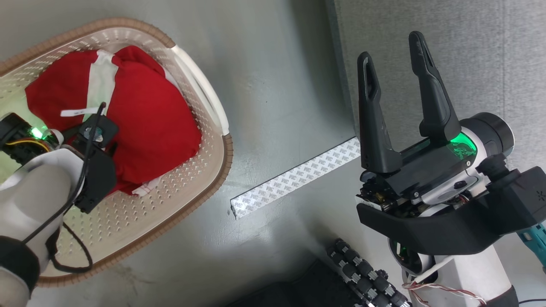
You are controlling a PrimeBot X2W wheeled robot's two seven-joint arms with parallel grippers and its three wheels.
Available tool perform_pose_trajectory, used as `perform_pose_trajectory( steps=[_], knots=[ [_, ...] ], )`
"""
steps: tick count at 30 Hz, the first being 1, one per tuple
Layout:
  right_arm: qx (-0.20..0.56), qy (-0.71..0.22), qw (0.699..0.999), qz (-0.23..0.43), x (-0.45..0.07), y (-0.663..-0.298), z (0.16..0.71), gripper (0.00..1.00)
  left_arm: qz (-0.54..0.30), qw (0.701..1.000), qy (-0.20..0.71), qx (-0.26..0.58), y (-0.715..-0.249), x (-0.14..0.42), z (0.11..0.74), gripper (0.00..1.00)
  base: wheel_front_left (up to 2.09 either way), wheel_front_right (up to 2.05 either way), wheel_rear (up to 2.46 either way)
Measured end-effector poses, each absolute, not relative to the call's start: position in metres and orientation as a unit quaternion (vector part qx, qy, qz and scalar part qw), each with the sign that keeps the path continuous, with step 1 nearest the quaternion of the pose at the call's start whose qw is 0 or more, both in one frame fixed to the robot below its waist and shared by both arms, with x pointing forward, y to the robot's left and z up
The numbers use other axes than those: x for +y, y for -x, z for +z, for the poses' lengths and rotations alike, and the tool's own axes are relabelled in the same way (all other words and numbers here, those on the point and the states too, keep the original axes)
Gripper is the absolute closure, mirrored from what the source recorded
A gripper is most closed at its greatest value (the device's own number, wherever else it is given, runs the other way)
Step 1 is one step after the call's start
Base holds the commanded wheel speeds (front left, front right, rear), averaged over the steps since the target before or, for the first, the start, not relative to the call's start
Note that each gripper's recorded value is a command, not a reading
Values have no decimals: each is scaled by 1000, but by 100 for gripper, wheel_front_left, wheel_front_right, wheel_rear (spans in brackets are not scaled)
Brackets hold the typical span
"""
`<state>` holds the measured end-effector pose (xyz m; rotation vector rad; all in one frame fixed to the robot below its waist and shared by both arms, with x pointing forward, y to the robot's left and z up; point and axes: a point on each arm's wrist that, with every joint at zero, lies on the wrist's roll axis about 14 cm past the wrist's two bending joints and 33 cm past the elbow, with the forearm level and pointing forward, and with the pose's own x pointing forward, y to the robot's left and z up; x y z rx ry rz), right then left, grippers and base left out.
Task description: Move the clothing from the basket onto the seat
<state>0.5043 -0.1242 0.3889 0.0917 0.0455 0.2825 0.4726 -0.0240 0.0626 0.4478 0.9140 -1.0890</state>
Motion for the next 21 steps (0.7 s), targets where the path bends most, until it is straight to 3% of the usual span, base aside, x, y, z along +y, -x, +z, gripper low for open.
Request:
perform_pose_trajectory(
  steps=[4, 7, 9, 10, 12, 13, 21],
  knots=[
    [28, -48, 989, 138, -125, -503, 384, 0, -493, 735, -201, 420, -468, -24, 59, 0, 0, 0, 0],
    [32, -50, 989, 136, -125, -503, 380, 0, -491, 738, -197, 418, -467, -25, 57, 16, 0, 0, 0],
    [36, -51, 989, 135, -125, -502, 377, 0, -491, 741, -194, 414, -466, -27, 57, 40, 0, 0, 0],
    [39, -51, 989, 134, -125, -501, 375, 0, -492, 742, -194, 412, -467, -28, 57, 60, 0, 0, 0],
    [41, -51, 989, 134, -125, -500, 373, 0, -494, 744, -191, 407, -466, -31, 58, 83, 0, 0, 0],
    [41, -51, 989, 134, -125, -500, 372, 0, -495, 746, -187, 404, -466, -33, 59, 100, 0, 0, 0],
    [39, -48, 989, 136, -125, -502, 372, 0, -491, 759, -172, 392, -469, -34, 62, 100, 0, 0, 0]
  ],
)
